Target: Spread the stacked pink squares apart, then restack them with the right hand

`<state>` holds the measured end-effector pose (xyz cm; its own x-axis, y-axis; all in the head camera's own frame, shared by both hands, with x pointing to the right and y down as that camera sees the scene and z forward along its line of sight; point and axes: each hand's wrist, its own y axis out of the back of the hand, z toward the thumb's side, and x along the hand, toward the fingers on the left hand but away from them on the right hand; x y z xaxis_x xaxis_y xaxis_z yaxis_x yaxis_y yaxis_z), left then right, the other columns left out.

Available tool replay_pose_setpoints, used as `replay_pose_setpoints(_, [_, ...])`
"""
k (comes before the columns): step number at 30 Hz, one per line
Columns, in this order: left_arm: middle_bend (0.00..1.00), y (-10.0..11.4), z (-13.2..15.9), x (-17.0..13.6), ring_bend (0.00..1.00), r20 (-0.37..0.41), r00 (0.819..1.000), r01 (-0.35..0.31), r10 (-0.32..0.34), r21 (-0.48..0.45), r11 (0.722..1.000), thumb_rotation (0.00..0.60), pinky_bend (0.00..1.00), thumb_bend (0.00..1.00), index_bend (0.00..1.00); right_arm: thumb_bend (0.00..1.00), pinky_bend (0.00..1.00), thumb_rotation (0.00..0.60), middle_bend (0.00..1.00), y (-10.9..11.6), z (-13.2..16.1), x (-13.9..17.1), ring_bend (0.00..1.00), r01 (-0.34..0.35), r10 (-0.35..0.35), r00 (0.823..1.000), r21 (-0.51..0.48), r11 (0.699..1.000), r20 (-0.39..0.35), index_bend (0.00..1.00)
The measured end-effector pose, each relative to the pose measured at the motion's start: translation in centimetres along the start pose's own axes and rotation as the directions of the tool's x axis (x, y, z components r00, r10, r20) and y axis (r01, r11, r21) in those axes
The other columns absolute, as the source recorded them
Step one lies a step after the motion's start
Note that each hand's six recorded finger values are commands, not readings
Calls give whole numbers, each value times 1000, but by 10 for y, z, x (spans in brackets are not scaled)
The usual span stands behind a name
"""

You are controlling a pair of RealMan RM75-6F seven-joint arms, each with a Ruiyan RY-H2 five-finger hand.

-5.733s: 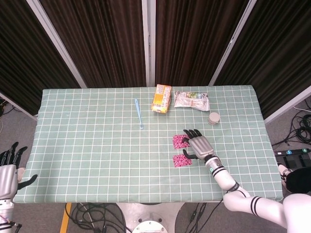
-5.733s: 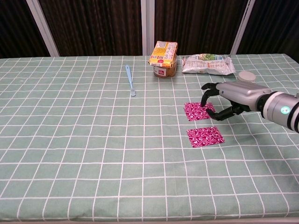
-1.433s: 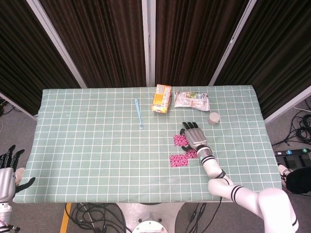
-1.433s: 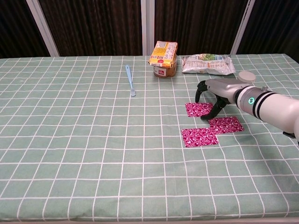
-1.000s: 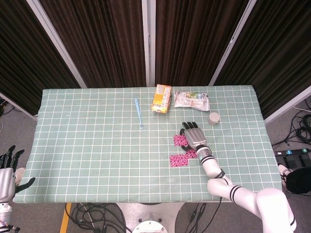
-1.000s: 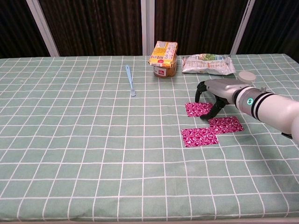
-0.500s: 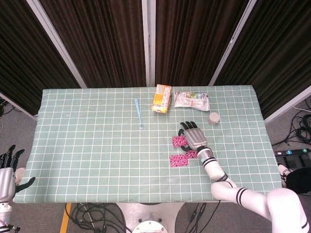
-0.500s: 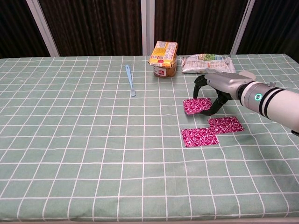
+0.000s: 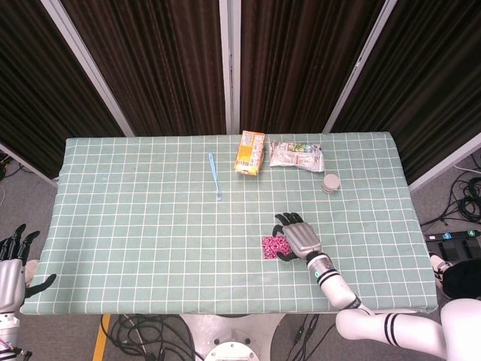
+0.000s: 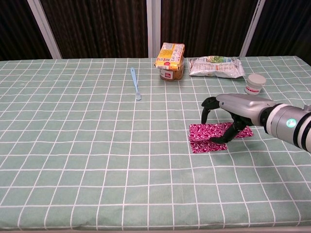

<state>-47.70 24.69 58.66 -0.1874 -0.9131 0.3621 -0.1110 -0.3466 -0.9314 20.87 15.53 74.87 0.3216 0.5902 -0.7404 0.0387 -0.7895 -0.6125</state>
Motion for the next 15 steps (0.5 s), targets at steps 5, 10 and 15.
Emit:
replay_pose_setpoints(5, [146,-1,0,-1,141,0,1000,2,-2,-2,1000,600,145,156,209,211,0,531,75,-12,-1,-1,0,-22,22,1000,-11,1000,9,387])
replay_pose_setpoints(10, [146,-1,-1,-1,141,0,1000,0,0,-2,1000,600,145,156,209,213,0,524,76,-16,0,-7,0,-24,25,1000,-40,999,16,385])
replay_pose_setpoints(15, [146,-1,-2,-2,141,-5,1000,3,-3,-3,1000,600,145,156,210,210,0,520,75,-18,2,-8,0,-24,24,1000,-19,1000,7,374])
